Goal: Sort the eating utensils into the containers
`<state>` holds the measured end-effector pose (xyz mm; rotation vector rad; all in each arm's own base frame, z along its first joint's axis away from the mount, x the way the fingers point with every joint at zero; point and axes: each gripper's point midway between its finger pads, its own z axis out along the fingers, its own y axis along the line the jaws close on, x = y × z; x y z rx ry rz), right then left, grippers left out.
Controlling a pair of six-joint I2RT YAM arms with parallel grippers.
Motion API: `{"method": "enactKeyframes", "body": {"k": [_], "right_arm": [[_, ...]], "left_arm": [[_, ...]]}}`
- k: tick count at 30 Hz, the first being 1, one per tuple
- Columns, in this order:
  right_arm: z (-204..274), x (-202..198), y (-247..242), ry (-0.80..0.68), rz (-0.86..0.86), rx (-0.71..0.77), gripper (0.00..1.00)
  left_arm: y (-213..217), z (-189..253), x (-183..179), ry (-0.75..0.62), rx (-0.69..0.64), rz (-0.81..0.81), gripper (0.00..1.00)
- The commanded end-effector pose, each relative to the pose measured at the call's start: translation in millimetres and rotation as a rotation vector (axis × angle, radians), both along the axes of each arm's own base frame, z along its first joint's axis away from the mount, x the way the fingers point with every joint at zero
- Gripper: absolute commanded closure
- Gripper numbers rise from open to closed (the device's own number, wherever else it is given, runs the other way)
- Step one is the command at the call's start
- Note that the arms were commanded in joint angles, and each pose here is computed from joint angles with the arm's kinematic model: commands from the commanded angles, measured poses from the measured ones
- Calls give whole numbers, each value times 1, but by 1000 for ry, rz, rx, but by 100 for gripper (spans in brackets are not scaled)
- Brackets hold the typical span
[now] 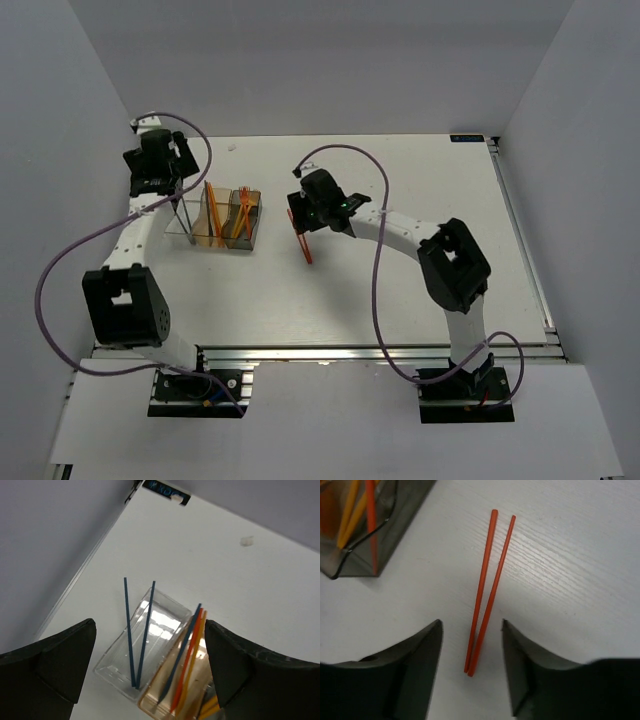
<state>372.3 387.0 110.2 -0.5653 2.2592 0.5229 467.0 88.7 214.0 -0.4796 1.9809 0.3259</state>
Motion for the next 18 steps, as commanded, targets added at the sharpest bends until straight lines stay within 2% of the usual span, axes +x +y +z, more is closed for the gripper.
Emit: {"method": "enactKeyframes", "body": {"k": [1, 3, 4, 6, 9, 18], "right_arm": [[-26, 10, -19, 5, -62, -181, 49], [-31, 18, -13, -5, -59, -192, 59], [-33, 21, -12, -9, -57, -192, 66], [-37, 24, -5, -5, -44, -196, 67], [-45, 25, -2, 10, -41, -218, 68], [-51, 16, 0, 20, -42, -234, 69]], "left_arm": [[-21, 55, -27, -106, -136, -37, 2], [-42, 73, -42, -175, -179, -138, 2], [-46, 55, -51, -151, -191, -155, 2], [-52, 63, -64, -192, -199, -186, 2], [-54, 55, -73, -180, -199, -192, 2], [-71, 43, -64, -144, -265, -271, 2]]}}
